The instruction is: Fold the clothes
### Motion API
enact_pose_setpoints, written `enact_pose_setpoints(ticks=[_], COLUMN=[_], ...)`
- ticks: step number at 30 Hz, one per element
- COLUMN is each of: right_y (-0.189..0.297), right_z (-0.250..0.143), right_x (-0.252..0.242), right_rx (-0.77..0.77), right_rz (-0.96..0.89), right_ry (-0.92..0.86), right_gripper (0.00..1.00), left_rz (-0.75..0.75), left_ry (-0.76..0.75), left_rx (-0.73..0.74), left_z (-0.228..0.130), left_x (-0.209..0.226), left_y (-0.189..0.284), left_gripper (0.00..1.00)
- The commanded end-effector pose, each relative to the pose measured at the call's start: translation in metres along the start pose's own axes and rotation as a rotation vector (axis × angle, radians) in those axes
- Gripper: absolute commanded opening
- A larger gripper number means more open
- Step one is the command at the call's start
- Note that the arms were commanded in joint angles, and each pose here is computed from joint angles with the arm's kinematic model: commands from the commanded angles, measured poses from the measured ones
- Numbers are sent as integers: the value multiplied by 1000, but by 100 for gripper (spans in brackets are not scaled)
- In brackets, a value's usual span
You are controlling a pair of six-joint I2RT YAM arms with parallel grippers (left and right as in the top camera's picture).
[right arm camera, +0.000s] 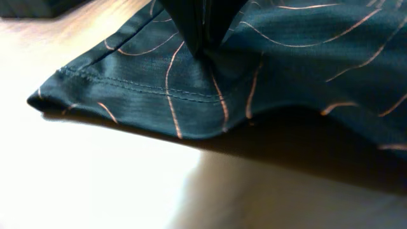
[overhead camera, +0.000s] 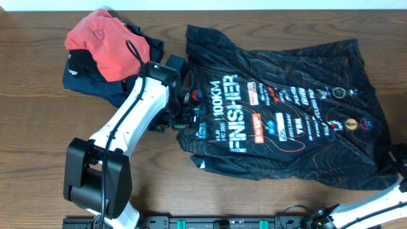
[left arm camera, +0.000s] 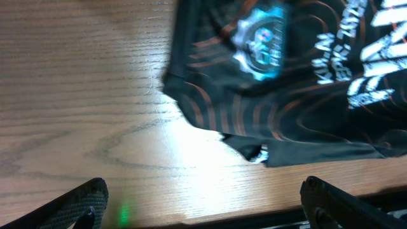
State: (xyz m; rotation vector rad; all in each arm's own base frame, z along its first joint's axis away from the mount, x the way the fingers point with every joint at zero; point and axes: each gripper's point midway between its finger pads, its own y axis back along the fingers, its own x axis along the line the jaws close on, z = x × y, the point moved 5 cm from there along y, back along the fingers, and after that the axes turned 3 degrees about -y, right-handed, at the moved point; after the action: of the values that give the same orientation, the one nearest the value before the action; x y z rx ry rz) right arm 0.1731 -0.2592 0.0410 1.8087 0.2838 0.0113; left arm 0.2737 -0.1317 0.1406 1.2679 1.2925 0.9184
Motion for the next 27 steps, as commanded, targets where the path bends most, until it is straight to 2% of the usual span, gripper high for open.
enact_pose_setpoints(ticks=[1,4,7,11,14,16,20,22,24,27], right_y=[-11,4,37,105,153,178,206,211,214,213], right_z=[17,18,18,11,-10,-29,-74,-98,-122,-152], right_x=[-12,7,33,48,54,57,68,78,92,111], right_rx=[16,22,-45,-220,-311,-348,-373,-367,-357,-339], right_rz=[26,197,402,584,733,800,844,842,839,825], right_ry=[-45,36,150,234,292,329,434,500,584,696], right_gripper=[6,18,29,35,38,38,34,33,33,33], left_rz=[-4,-2,3,-56,-92,-107,-169,-180,-181,-95], left_ry=[-14,-11,-7,-7,-39,-79,-198,-285,-353,-379], left_rx=[6,19,40,49,-1,-67,-201,-265,-316,-346], left_z=[0,-2,-6,-7,2,14,34,42,48,53], left_x=[0,0,1,-6,-14,-22,-50,-65,-79,-84], left_y=[-1,-1,-1,-1,-7,-14,-16,-15,-16,-24], left_gripper=[98,98,98,98,96,81,22,11,7,6])
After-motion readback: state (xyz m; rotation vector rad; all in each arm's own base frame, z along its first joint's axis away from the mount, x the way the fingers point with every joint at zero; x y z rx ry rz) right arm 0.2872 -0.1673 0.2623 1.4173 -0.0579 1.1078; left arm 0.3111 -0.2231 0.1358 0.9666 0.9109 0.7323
